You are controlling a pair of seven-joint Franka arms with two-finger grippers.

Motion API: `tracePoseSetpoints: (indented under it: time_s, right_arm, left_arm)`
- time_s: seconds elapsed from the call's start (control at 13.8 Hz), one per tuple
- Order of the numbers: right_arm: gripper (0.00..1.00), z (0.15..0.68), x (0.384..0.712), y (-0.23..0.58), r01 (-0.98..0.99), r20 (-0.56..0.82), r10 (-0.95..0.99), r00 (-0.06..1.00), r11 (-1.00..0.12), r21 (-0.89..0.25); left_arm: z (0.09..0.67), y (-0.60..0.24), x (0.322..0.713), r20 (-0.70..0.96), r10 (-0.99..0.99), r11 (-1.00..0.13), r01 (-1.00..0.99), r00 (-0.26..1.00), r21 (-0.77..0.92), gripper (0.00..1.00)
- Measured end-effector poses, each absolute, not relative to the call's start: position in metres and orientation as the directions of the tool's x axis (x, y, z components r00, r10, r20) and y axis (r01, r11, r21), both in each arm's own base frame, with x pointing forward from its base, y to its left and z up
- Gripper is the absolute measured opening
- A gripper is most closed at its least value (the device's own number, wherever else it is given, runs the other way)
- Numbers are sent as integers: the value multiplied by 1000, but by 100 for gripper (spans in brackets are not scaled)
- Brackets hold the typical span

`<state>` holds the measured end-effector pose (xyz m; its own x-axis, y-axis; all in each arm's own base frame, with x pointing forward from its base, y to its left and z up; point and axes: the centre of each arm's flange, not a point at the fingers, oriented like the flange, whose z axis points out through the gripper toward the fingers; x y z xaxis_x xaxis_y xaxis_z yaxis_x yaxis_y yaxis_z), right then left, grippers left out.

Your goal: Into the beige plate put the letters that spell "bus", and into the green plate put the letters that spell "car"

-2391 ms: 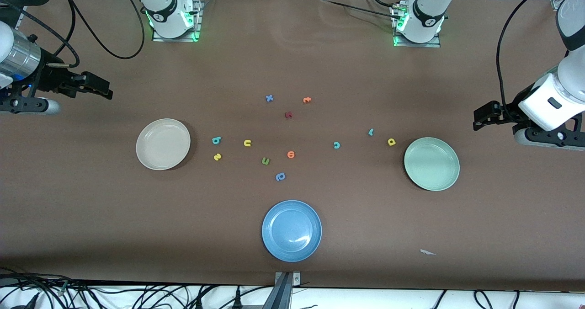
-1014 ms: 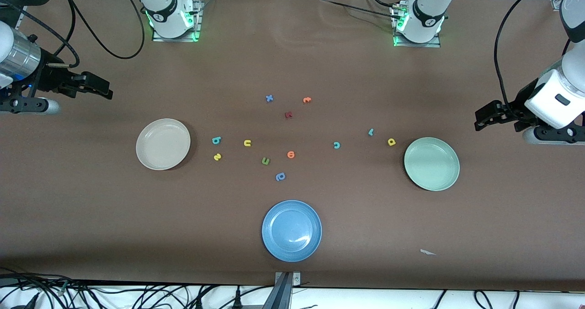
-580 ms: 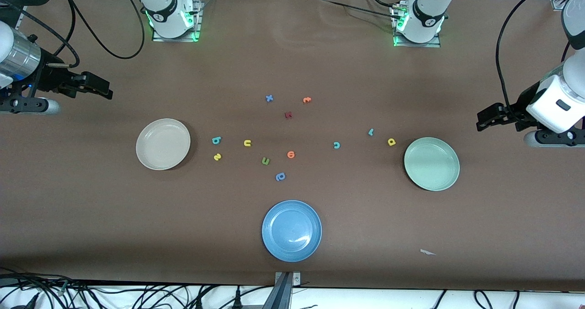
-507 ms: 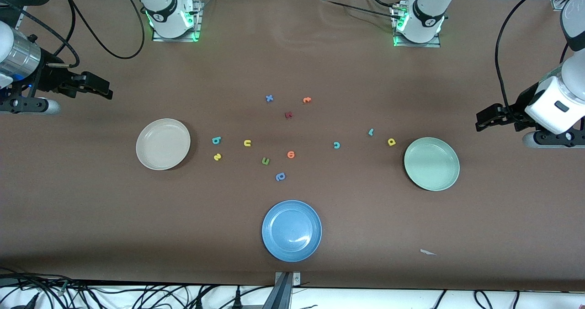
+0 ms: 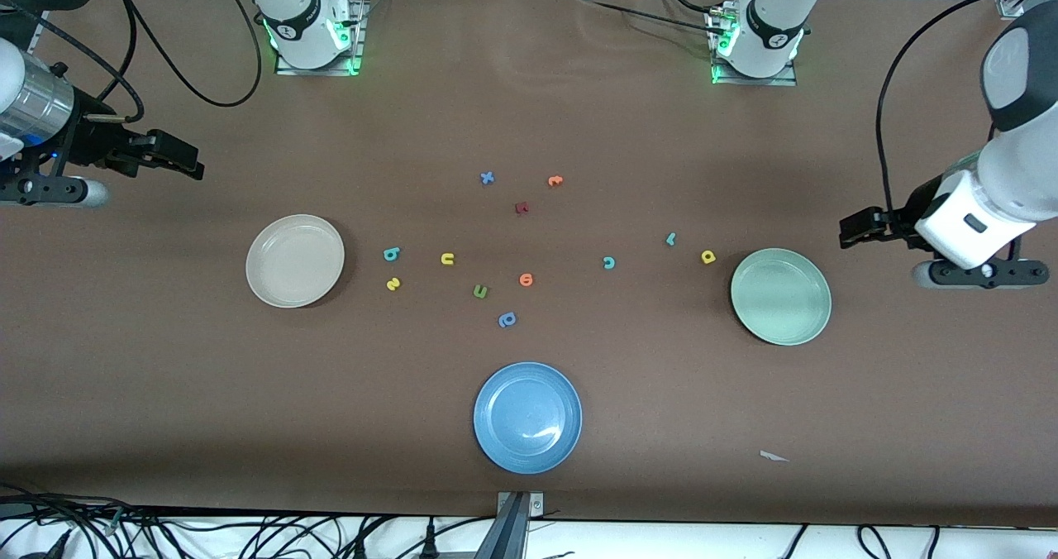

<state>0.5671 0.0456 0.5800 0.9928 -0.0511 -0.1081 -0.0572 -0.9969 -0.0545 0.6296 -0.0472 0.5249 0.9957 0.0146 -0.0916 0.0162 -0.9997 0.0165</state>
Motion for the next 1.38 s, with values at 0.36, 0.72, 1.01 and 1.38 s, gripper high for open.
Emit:
tracePoseSetpoints:
  time_s: [0.36, 0.72, 1.01, 1.38]
  right_arm:
    - [100, 580, 567, 46, -57, -108, -51, 993, -997, -55]
    - [100, 580, 567, 46, -57, -108, -51, 993, -997, -55]
    - [100, 580, 567, 46, -57, -108, -51, 993, -997, -55]
    - [100, 580, 567, 46, -57, -109, -51, 993, -997, -55]
  left_arm:
    - [524, -66, 633, -64, -13, -1000, -12, 998, 27, 100]
    - [522, -68, 634, -64, -16, -999, -15, 998, 29, 100]
    - [512, -66, 637, -77, -13, -1000, -11, 997, 29, 100]
    - [502, -67, 640, -94, -14, -999, -12, 995, 30, 100]
